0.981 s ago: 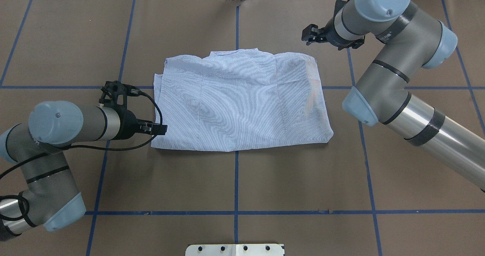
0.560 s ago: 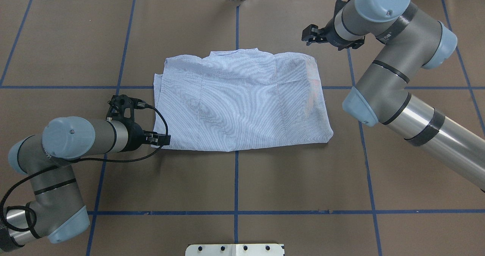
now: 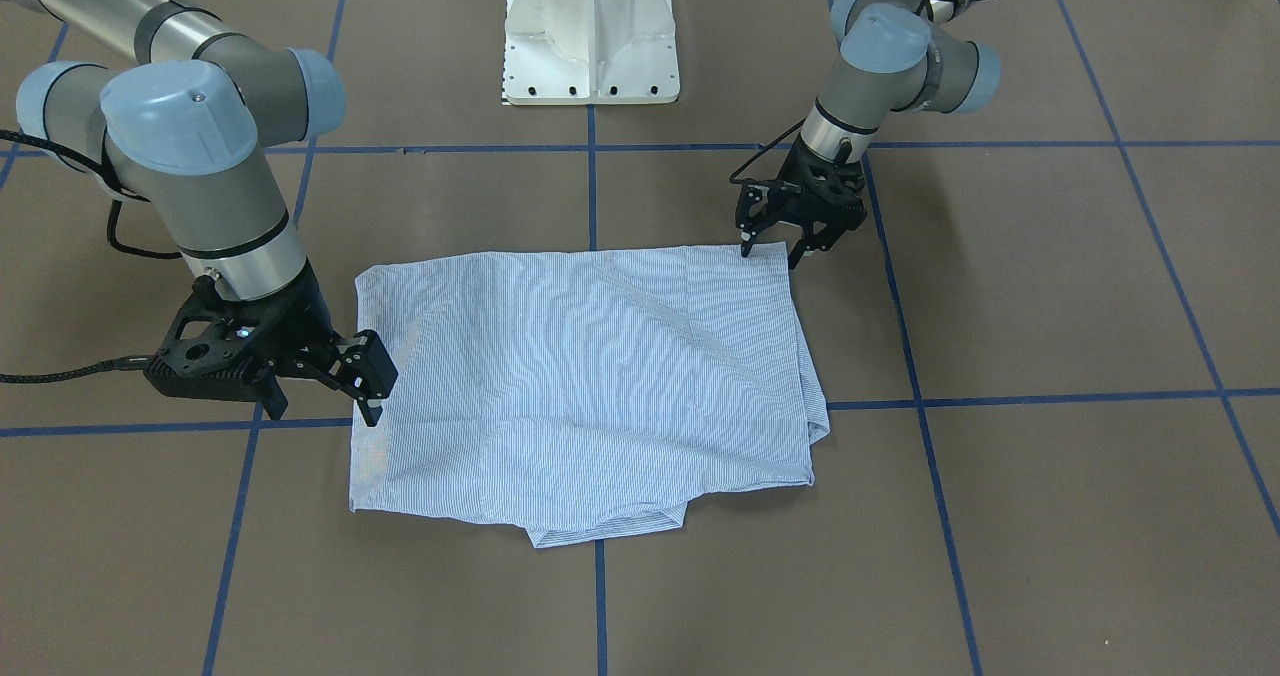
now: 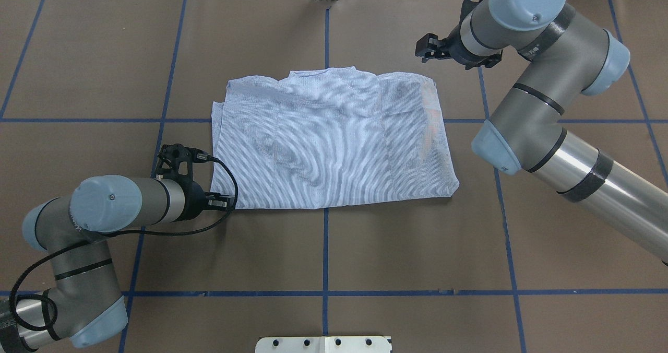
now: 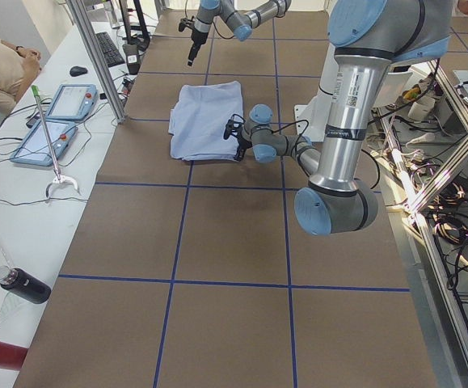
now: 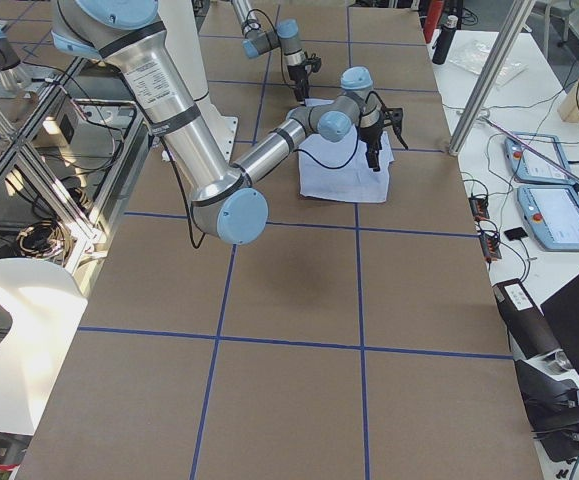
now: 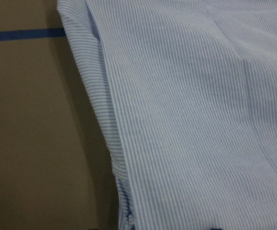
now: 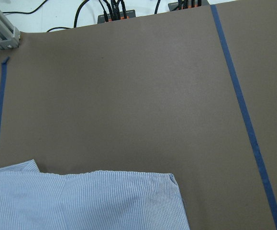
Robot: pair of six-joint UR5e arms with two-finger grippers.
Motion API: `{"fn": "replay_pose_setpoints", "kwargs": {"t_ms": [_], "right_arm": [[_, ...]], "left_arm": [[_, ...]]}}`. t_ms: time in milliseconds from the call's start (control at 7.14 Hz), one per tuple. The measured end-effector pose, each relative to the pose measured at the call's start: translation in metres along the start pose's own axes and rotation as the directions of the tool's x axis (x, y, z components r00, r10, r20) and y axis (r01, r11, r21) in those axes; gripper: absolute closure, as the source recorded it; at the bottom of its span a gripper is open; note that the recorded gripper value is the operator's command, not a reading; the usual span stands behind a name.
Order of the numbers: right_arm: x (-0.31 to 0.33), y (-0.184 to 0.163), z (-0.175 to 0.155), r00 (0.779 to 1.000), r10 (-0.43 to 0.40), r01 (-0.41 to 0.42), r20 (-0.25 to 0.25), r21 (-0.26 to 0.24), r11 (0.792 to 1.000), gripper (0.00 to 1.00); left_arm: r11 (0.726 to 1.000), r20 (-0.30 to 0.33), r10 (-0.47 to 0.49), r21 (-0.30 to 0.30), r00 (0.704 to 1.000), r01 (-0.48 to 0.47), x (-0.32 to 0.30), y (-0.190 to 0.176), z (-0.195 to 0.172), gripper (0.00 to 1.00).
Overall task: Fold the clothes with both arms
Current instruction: 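Lower the left gripper and grasp the folded shirt's side edge, then drag the shirt with the left gripper away from the robot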
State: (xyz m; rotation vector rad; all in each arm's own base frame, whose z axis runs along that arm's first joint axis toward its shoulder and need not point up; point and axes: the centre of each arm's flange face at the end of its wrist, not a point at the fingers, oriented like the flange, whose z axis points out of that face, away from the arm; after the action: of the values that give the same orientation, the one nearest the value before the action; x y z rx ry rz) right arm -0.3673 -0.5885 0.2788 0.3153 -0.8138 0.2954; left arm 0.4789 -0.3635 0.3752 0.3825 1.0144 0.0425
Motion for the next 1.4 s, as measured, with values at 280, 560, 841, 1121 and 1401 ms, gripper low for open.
{"fn": "replay_pose_setpoints", "kwargs": {"t_ms": [280,560,841,1121,1401], "right_arm": [[-0.001,0.0,-0.001,1.0,0.001,-0.001,0.003,0.001,1.0,0.0],[-0.003,0.002,-0.003,1.0,0.0,0.0,0.008,0.001,1.0,0.0],[-0.005,0.005,-0.003,1.0,-0.002,0.002,0.011,-0.001,1.0,0.0],[-0.008,0.007,-0.001,1.0,-0.006,0.006,0.011,-0.001,1.0,0.0],[-0.012,0.013,-0.001,1.0,-0.01,0.01,0.011,0.007,1.0,0.0]], "left_arm": [[1.0,-0.007,0.003,0.003,1.0,-0.003,0.002,0.0,-0.005,1.0],[0.999,0.019,0.04,0.025,0.999,-0.041,-0.015,-0.014,-0.01,1.0],[0.987,0.139,0.119,0.09,0.983,-0.133,-0.079,-0.078,-0.012,1.0],[0.973,0.288,0.15,0.13,0.946,-0.193,-0.141,-0.175,0.01,1.0],[0.965,0.384,0.112,0.178,0.916,-0.193,-0.153,-0.281,0.049,1.0]]}}
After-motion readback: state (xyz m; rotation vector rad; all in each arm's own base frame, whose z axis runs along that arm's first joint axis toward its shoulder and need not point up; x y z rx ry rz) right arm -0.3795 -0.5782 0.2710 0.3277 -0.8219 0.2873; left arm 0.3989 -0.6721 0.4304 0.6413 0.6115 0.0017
